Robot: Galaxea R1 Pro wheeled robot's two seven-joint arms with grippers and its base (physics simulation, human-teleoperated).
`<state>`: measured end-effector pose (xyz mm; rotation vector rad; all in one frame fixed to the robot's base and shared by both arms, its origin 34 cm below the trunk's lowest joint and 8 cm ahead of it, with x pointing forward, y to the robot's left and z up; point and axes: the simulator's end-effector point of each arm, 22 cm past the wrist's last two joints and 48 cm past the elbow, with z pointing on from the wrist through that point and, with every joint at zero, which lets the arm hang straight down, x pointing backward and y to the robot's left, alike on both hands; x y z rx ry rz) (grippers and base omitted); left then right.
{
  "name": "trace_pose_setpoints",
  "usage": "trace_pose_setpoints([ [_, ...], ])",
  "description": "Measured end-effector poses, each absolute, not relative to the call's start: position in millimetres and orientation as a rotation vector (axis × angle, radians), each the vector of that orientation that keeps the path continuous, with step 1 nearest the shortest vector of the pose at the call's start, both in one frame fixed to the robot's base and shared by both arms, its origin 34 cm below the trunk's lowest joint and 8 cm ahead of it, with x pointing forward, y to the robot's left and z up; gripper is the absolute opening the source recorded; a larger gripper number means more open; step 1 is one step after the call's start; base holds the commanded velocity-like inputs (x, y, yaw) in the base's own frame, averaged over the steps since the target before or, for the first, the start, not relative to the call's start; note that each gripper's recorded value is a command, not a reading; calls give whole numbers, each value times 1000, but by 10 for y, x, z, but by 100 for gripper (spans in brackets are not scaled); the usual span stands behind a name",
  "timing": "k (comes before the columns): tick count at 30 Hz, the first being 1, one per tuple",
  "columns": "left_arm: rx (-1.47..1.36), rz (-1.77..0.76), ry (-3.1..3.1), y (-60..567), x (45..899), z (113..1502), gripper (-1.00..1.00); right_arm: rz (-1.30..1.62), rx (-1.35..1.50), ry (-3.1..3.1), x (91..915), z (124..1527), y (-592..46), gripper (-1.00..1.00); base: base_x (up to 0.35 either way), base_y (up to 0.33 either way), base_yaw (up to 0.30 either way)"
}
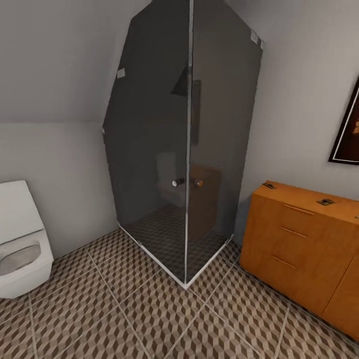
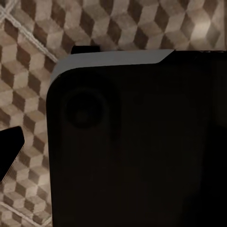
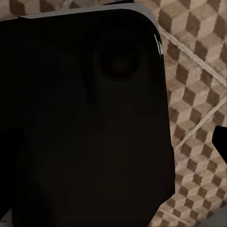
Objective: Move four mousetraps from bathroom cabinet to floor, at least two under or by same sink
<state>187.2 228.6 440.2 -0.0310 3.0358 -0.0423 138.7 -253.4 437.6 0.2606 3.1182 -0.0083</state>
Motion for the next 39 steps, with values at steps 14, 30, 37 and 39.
trace_pose_setpoints([
  [14,-30,-42,3032,2286,1886,4404,100,-8,260,3114,1405,4376,-2535,100,0,0,-295],
  [30,-34,-43,3028,2280,1901,4407,100,-6,259,3108,1427,4377,-2531,100,0,0,-295],
  [37,-34,-43,3028,2280,1900,4407,100,-7,259,3106,1437,4377,-2534,100,0,0,-295],
  [39,-35,-42,3027,2285,1900,4407,100,-7,259,3105,1440,4377,-2534,100,0,0,-295],
])
